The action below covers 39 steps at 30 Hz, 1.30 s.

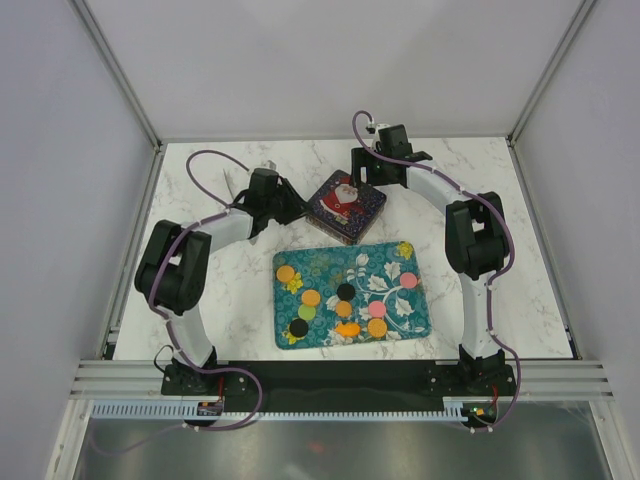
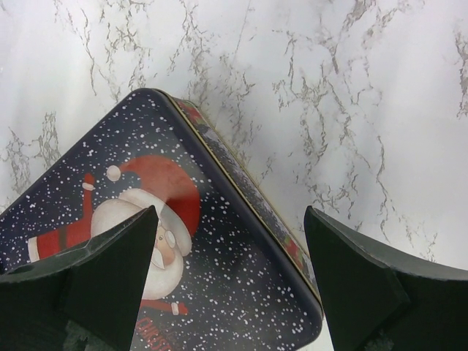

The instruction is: Pack the cookies

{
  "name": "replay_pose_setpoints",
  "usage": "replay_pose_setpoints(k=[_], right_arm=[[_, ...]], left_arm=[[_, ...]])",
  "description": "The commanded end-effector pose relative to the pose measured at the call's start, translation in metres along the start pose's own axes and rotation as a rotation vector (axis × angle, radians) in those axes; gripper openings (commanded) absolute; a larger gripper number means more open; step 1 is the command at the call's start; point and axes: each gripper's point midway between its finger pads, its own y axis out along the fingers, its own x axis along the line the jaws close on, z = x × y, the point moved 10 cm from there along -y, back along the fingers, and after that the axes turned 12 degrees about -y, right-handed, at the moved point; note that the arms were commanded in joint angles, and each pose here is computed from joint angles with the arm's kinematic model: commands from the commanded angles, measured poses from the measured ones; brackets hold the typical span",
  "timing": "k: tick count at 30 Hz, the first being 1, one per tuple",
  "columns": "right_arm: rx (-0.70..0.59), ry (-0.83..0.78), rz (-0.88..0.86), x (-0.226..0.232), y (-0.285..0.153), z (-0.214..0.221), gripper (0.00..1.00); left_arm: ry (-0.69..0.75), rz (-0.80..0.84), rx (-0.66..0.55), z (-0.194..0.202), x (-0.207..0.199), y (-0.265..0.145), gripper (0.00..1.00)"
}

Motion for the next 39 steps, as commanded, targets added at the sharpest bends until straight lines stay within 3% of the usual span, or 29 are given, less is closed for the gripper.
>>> replay_pose_setpoints(k=[1,6,19,25,29,32,35,39], right_arm=[[-0.057,-0.005,-0.017,0.005,-0.009,-0.016,0.90],[-0.056,-0.005,-0.014,0.004,-0.009,-0.015,0.90],[-0.067,0.003,-0.014,0.005,-0.012,-0.019,0.90],[-0.077,0.030,-0.021,0.002,-0.016,-0.020,0.90],[-0.080,0.071,-0.033,-0.001,-0.018,-0.016,0.89],[-0.097,0.106,-0.041,-0.005,-0.023,-0.016,0.88],[-0.110,0.129,-0.048,-0.009,-0.026,-0.014,0.88],[-0.110,0.135,-0.042,-0.013,-0.030,-0.011,0.88]], left_arm=[[0.041,-0.076,0.030,0.005,0.015,-0.014,0.41],[0.055,-0.033,0.012,-0.001,0.001,-0.023,0.53],[0.086,0.114,0.046,-0.018,-0.027,-0.046,0.53],[0.109,0.257,0.097,-0.023,-0.050,-0.050,0.38],[0.108,0.356,0.170,-0.028,-0.062,-0.035,0.14],[0.095,0.436,0.238,-0.030,-0.065,-0.019,0.03],[0.071,0.541,0.274,-0.036,-0.066,-0.008,0.02],[-0.050,0.576,0.320,-0.041,-0.030,0.024,0.02]])
